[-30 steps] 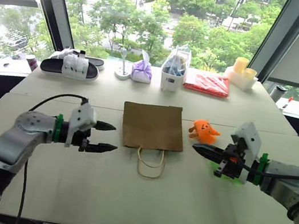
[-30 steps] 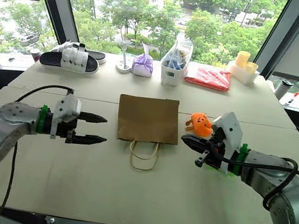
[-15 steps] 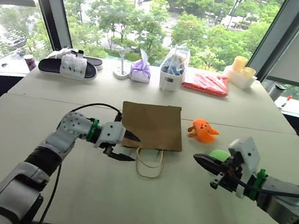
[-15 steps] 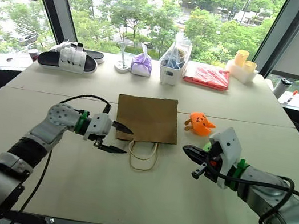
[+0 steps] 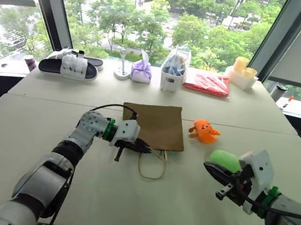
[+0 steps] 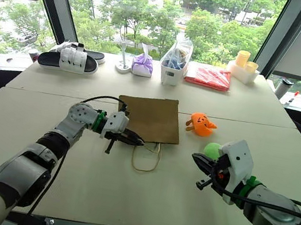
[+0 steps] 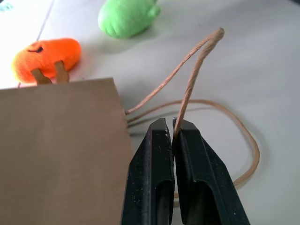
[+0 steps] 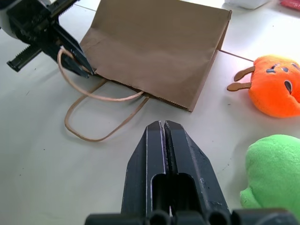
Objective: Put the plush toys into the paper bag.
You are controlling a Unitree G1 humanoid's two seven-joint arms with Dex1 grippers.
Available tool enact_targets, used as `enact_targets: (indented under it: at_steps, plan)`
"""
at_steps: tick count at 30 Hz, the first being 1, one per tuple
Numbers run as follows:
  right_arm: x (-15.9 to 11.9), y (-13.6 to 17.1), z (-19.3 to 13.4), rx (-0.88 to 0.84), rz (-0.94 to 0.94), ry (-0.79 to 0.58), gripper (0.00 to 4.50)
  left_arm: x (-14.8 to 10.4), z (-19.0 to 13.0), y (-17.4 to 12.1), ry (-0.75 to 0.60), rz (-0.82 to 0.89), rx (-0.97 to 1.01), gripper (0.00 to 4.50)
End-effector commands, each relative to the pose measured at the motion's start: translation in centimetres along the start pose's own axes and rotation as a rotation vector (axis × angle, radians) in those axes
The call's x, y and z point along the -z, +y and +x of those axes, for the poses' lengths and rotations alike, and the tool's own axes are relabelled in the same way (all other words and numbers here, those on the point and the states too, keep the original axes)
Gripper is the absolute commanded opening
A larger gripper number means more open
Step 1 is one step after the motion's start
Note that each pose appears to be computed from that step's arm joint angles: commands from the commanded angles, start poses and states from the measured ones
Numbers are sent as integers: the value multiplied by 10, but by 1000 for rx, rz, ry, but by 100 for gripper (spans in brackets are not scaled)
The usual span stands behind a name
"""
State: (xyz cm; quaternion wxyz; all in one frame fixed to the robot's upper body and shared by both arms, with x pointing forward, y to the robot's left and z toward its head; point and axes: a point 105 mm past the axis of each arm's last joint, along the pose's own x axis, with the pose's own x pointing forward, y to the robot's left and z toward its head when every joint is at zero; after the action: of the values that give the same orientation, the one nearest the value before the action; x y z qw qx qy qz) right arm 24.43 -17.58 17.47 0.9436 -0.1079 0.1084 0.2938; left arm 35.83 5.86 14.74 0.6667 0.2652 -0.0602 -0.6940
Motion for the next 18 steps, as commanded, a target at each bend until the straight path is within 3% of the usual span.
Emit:
enact_targets:
  at_steps: [1, 6, 18]
  plan:
    - [-10, 15, 6, -30, -9, -54, 0, -35, -4, 28, -136, -38, -88, 5]
    - [-6, 23, 47, -9, 19, -80, 0, -59, -3, 40, -217, -83, -112, 5]
    - [4, 7, 154, 75, 106, -148, 0, -72, -5, 30, -250, -131, -102, 5]
